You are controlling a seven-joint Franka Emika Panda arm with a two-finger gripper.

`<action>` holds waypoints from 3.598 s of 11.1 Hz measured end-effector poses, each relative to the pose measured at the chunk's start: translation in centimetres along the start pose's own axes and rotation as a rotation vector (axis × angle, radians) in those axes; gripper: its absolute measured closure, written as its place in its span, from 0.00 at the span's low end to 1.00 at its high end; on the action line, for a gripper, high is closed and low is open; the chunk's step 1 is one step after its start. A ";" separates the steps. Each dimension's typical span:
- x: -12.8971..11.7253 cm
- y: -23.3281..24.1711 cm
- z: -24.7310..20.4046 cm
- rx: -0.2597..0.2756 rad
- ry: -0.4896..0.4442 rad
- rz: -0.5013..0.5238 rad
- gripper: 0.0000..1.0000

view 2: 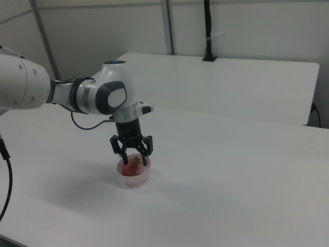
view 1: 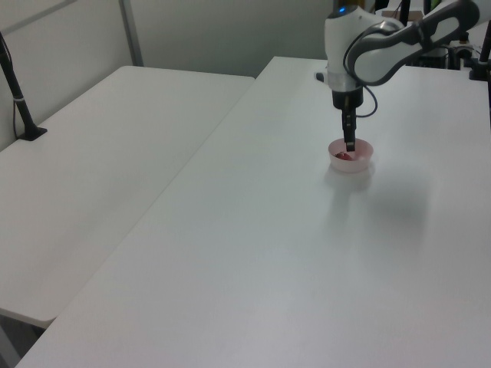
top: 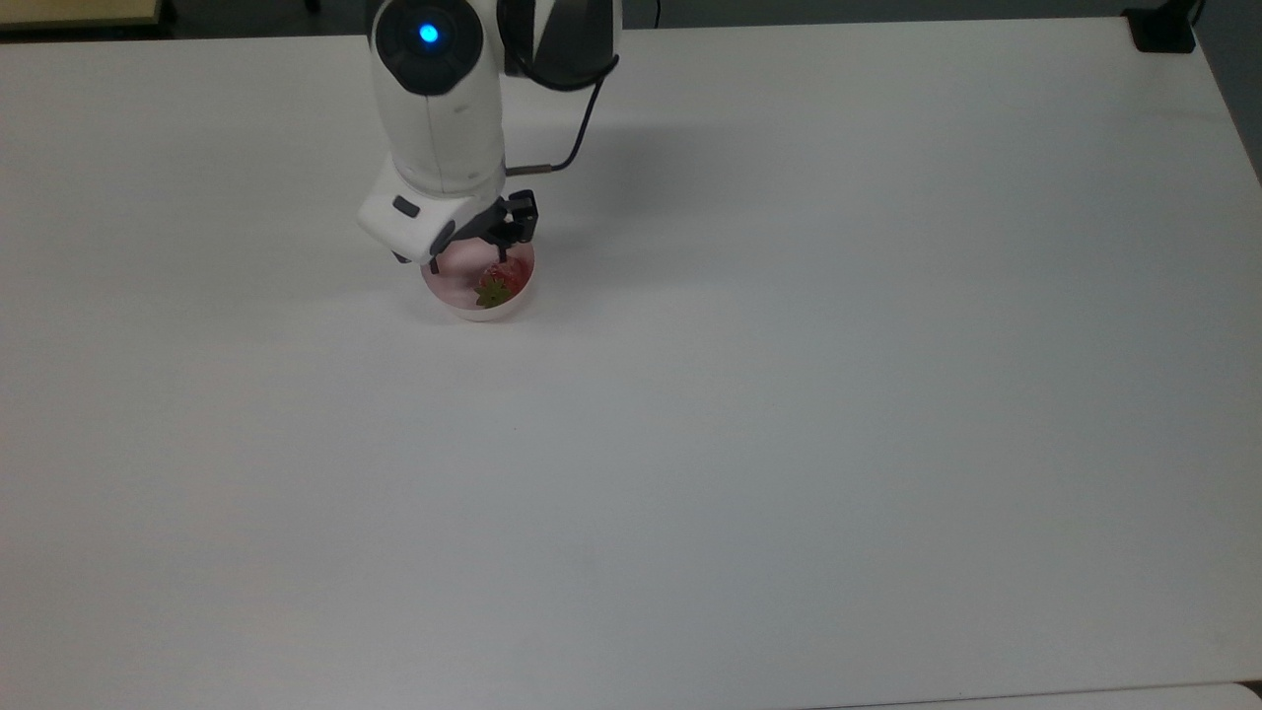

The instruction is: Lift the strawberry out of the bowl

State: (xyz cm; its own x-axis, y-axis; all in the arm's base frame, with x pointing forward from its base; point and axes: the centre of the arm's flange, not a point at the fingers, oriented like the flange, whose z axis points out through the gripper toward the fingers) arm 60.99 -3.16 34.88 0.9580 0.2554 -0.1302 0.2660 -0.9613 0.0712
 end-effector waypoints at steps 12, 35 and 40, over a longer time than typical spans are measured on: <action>1.5 -1.5 2.0 0.002 0.007 -0.011 0.54; 0.5 -0.1 2.2 0.006 0.011 0.126 0.44; 0.7 -0.3 2.4 0.007 0.012 0.138 0.67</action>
State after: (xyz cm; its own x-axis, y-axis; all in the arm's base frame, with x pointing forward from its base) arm 61.36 -2.94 32.35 0.9868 0.1215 -0.1074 0.1305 -0.9882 0.0805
